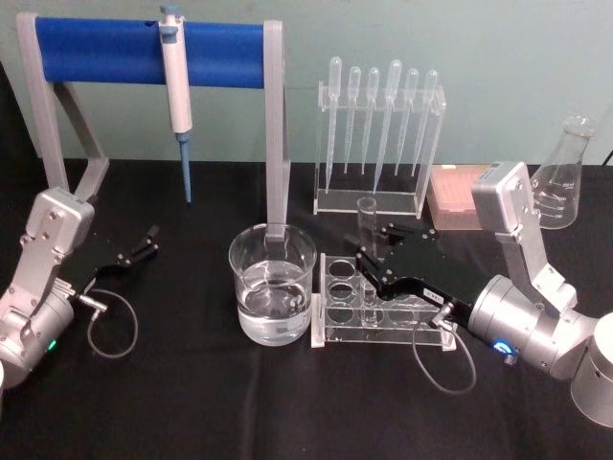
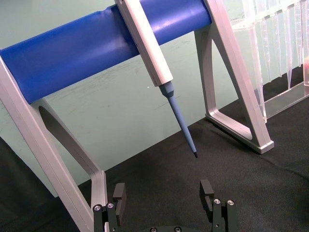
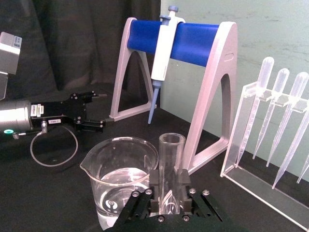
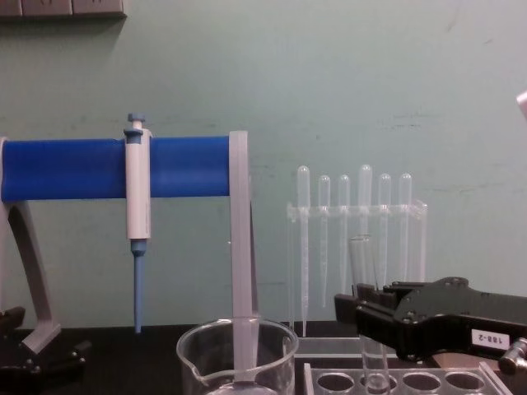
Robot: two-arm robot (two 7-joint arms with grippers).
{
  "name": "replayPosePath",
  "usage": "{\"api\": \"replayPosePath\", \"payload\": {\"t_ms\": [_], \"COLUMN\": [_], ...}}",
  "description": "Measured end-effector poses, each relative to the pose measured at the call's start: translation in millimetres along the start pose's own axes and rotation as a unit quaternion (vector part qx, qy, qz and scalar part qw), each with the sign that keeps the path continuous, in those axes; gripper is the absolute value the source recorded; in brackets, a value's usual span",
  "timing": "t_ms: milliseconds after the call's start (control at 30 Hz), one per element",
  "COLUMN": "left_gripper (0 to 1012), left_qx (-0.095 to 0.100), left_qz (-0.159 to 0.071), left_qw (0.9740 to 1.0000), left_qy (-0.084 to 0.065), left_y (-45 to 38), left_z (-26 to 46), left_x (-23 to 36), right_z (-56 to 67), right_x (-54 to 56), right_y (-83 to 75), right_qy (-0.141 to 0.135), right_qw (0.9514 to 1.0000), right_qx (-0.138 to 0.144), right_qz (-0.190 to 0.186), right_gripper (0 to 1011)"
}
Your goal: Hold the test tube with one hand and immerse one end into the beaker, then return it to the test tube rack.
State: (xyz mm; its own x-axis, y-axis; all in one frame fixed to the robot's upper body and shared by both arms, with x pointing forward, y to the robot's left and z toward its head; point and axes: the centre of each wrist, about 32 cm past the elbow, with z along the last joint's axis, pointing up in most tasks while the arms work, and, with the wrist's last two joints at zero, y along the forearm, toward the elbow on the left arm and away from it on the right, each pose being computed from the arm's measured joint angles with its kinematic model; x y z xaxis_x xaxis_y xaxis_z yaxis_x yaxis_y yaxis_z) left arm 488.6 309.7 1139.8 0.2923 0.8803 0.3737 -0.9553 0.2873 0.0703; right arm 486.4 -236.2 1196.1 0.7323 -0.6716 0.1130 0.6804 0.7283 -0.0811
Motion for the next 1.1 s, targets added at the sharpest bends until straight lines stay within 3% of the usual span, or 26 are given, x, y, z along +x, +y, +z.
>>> {"api": "replayPosePath", "payload": {"t_ms": [300,533,700,800,900,1033,1067,1100], "left_gripper": [1000,1000,1000,1000,1000,1000,1000,1000], "left_qx": [0.0,0.0,0.0,0.0,0.0,0.0,0.0,0.0], "left_qz": [0.0,0.0,0.0,0.0,0.0,0.0,0.0,0.0], "left_qw": [1.0,1.0,1.0,1.0,1.0,1.0,1.0,1.0], "left_qy": [0.0,0.0,0.0,0.0,0.0,0.0,0.0,0.0], "left_y": [0.0,0.0,0.0,0.0,0.0,0.0,0.0,0.0], "left_z": [0.0,0.0,0.0,0.0,0.0,0.0,0.0,0.0], "left_x": [0.0,0.0,0.0,0.0,0.0,0.0,0.0,0.0], "right_z": [0.1,3.4,2.7,-4.0,-12.2,-39.5,-39.5,-48.5], "right_x": [-2.9,-8.3,-1.6,11.1,16.0,20.5,20.5,21.0], "right_y": [-5.4,-38.6,-61.5,-75.3,-77.8,-69.8,-69.8,-66.1], "right_qy": [0.0,-0.002,0.0,-0.003,-0.007,-0.046,-0.046,-0.053], "right_qw": [0.9998,0.9986,0.9967,0.9914,0.9857,0.969,0.969,0.9653], "right_qx": [-0.017,-0.043,-0.044,-0.038,-0.035,-0.036,-0.036,-0.036], "right_qz": [-0.003,-0.03,-0.068,-0.125,-0.165,-0.24,-0.24,-0.253], "right_gripper": [526,764,908,997,1002,1002,1002,1002]}}
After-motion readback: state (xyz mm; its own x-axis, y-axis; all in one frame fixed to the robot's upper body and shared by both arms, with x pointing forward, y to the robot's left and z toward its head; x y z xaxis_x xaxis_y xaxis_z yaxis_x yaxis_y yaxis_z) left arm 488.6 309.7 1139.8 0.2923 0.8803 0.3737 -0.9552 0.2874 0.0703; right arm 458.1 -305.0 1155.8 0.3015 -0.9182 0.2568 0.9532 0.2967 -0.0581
